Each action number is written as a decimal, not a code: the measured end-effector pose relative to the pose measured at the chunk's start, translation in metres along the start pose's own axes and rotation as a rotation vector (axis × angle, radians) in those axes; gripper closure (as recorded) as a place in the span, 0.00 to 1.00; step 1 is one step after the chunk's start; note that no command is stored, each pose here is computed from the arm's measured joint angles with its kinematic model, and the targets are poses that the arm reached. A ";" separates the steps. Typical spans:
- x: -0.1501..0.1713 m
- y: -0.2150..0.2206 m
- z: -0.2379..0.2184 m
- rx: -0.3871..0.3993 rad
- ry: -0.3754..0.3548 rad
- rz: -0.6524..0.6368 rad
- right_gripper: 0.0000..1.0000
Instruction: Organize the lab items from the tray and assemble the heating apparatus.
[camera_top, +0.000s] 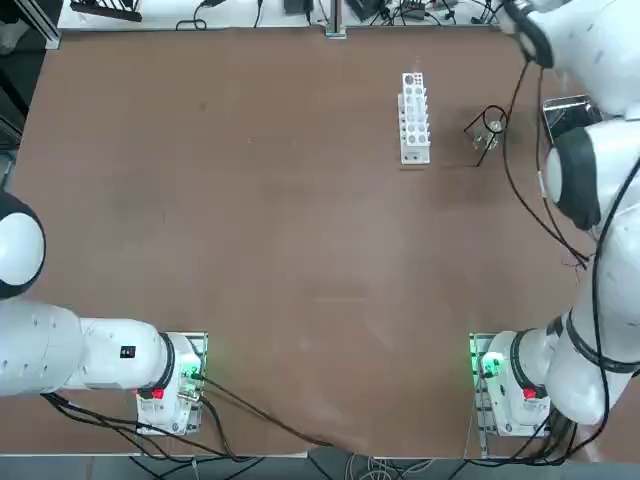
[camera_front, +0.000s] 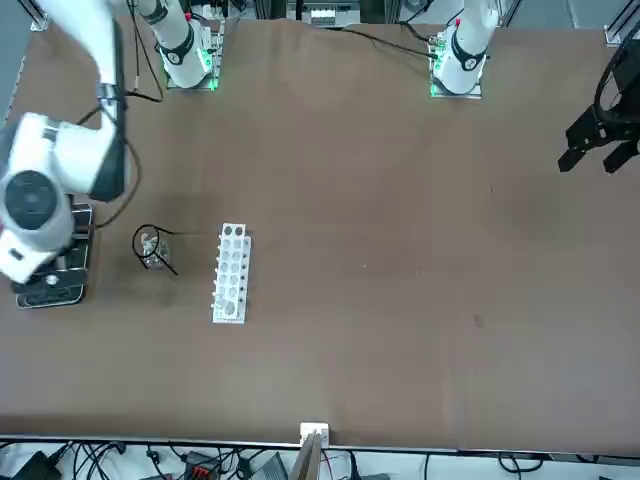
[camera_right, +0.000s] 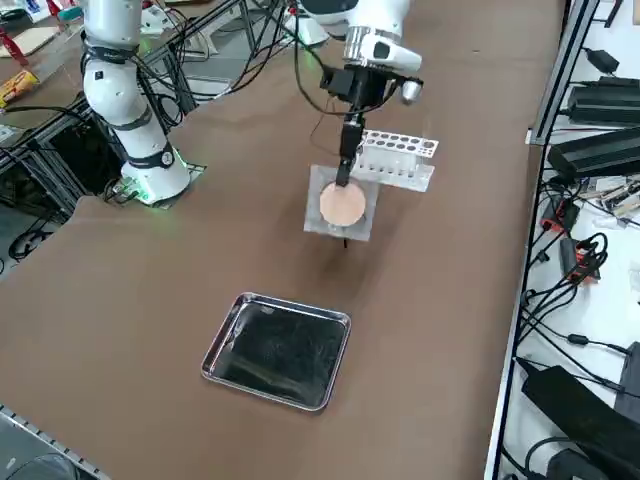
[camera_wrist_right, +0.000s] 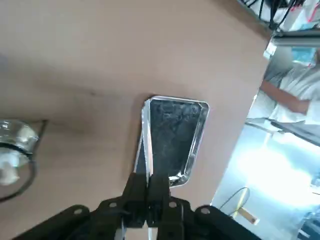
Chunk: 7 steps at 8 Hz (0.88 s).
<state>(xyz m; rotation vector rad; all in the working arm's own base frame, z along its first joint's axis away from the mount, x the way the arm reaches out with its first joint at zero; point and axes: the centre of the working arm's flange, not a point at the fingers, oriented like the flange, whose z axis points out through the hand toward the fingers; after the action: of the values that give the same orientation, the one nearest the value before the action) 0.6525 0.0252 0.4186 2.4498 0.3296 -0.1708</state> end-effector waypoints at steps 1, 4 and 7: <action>0.003 -0.037 -0.019 -0.073 -0.017 -0.009 0.98; -0.003 -0.140 -0.068 -0.272 -0.018 0.068 0.98; -0.020 -0.213 -0.075 -0.454 0.065 0.211 0.98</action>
<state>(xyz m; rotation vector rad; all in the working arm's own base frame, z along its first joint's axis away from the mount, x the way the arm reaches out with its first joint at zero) 0.5766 0.2296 0.3549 2.0238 0.1185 0.0699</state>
